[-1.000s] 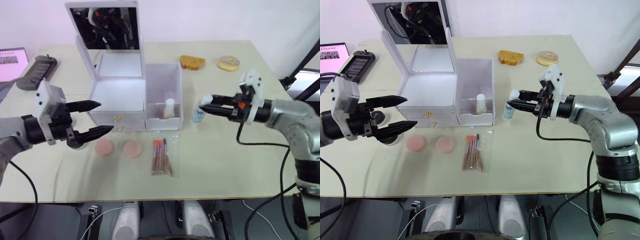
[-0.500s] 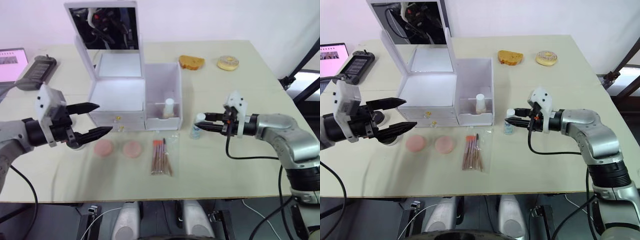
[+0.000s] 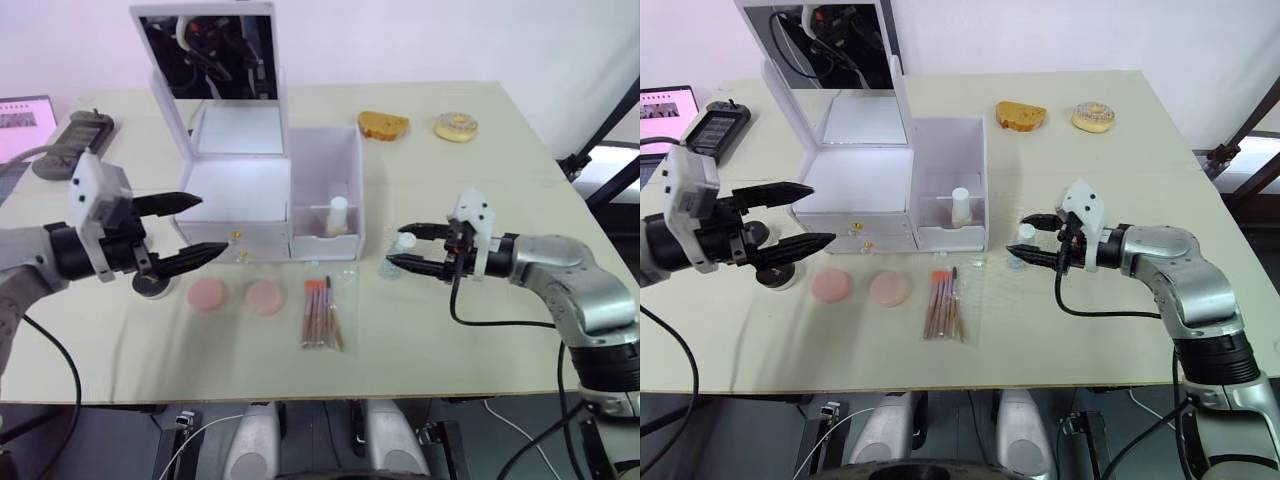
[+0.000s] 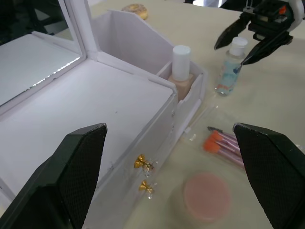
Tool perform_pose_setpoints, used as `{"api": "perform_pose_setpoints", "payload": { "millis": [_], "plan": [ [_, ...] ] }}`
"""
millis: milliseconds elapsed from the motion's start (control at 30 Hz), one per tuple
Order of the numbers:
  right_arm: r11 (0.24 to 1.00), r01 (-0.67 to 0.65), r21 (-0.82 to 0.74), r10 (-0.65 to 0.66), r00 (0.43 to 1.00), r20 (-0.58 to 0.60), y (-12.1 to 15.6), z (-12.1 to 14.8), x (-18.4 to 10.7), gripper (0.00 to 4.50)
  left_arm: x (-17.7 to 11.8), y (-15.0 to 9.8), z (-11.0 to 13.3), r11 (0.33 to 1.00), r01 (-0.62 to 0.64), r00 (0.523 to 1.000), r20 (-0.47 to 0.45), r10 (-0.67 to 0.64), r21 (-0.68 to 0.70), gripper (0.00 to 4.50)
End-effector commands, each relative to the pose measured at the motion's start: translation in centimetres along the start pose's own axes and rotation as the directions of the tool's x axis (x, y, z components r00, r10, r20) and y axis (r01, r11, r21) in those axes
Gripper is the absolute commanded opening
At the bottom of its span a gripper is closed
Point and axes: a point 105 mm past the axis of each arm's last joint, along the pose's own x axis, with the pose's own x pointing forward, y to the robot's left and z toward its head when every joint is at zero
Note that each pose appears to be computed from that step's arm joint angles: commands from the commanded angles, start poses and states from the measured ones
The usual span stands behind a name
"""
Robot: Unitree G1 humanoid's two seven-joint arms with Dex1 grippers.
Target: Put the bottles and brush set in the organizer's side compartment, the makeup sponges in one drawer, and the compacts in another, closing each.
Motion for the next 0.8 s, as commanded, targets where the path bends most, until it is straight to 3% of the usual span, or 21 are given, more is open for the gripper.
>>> {"api": "perform_pose_setpoints", "payload": {
  "millis": [33,433,567,733,800],
  "plan": [
    [1.000,-0.015,0.003,0.015,0.998,0.056,0.4,1.6,-0.7,4.44,-0.1,0.0,0.8,1.000,0.002,1.000,0.014,-0.002,0.028,4.50],
    [1.000,0.023,0.000,-0.023,1.000,0.011,-0.6,0.1,-0.9,4.44,-0.1,0.0,0.7,0.999,0.003,1.000,0.009,-0.003,0.034,4.50],
    [1.000,0.012,-0.003,-0.012,1.000,0.016,-0.3,0.1,-0.3,3.19,-0.1,0.0,0.6,1.000,-0.007,1.000,0.013,0.006,0.018,4.50],
    [1.000,-0.003,-0.004,0.003,1.000,0.023,0.0,0.5,0.0,0.65,-0.1,-0.1,0.2,1.000,-0.005,1.000,-0.001,0.005,0.017,4.50],
    [1.000,-0.004,-0.002,0.004,1.000,0.022,0.0,0.3,0.0,0.62,-0.2,-0.1,0.3,1.000,-0.006,1.000,0.001,0.006,0.017,4.50]
  ]
}}
